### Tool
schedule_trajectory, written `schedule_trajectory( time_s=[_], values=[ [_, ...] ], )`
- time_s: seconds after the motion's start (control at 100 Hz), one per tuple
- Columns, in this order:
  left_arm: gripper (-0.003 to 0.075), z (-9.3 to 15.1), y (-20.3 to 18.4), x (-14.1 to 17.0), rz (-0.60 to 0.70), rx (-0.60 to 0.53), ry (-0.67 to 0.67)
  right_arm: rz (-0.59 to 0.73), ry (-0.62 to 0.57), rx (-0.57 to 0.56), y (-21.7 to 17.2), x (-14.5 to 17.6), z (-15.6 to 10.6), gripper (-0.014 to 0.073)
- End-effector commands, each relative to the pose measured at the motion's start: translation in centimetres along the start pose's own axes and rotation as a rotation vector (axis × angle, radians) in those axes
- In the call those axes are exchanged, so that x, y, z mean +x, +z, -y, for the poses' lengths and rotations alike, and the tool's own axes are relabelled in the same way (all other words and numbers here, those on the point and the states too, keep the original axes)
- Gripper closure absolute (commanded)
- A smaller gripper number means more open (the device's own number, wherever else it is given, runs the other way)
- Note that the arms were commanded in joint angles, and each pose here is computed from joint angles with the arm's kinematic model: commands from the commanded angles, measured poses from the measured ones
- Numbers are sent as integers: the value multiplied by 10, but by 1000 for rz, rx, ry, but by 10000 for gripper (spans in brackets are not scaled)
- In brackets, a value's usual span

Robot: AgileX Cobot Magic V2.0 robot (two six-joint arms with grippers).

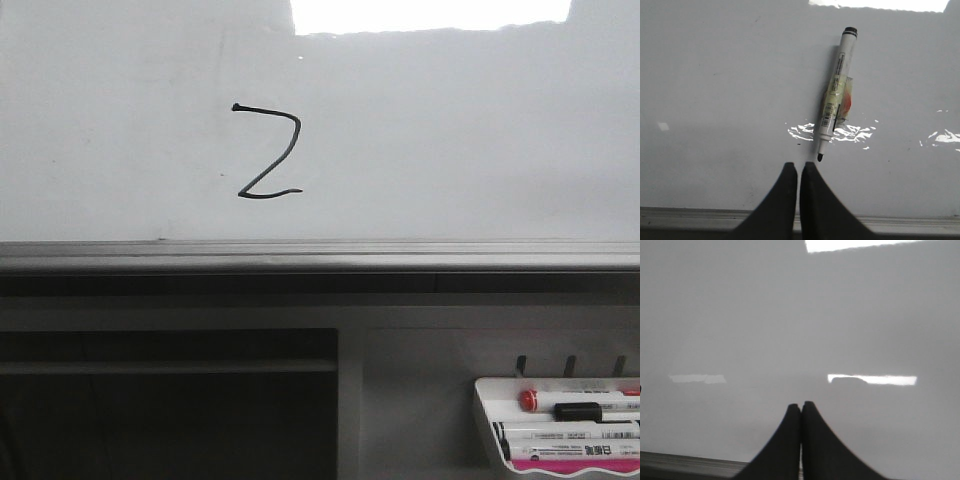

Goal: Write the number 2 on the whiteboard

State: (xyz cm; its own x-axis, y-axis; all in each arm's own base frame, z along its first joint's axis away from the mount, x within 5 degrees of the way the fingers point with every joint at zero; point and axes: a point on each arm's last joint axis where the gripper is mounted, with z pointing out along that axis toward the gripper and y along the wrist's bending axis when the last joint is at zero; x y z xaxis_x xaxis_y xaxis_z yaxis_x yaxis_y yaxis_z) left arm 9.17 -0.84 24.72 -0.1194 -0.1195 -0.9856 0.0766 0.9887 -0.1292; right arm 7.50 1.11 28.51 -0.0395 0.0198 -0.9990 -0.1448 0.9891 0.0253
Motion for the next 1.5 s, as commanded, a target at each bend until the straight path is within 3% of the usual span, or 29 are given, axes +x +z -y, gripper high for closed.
schedule_trajectory(
  time_s=[0.0,0.25,0.57,1.491],
  values=[
    [740,1,0,-15,97,7,-18,98,2,7,-1,-15,0,669],
    [740,-1,-19,-10,202,-1,-1,98,2,7,-1,-15,0,669],
    [740,-6,-33,39,227,3,77,98,2,7,-1,-15,0,669],
    [740,-6,-34,39,231,5,75,114,2,10,-2,-9,1,669]
  ],
)
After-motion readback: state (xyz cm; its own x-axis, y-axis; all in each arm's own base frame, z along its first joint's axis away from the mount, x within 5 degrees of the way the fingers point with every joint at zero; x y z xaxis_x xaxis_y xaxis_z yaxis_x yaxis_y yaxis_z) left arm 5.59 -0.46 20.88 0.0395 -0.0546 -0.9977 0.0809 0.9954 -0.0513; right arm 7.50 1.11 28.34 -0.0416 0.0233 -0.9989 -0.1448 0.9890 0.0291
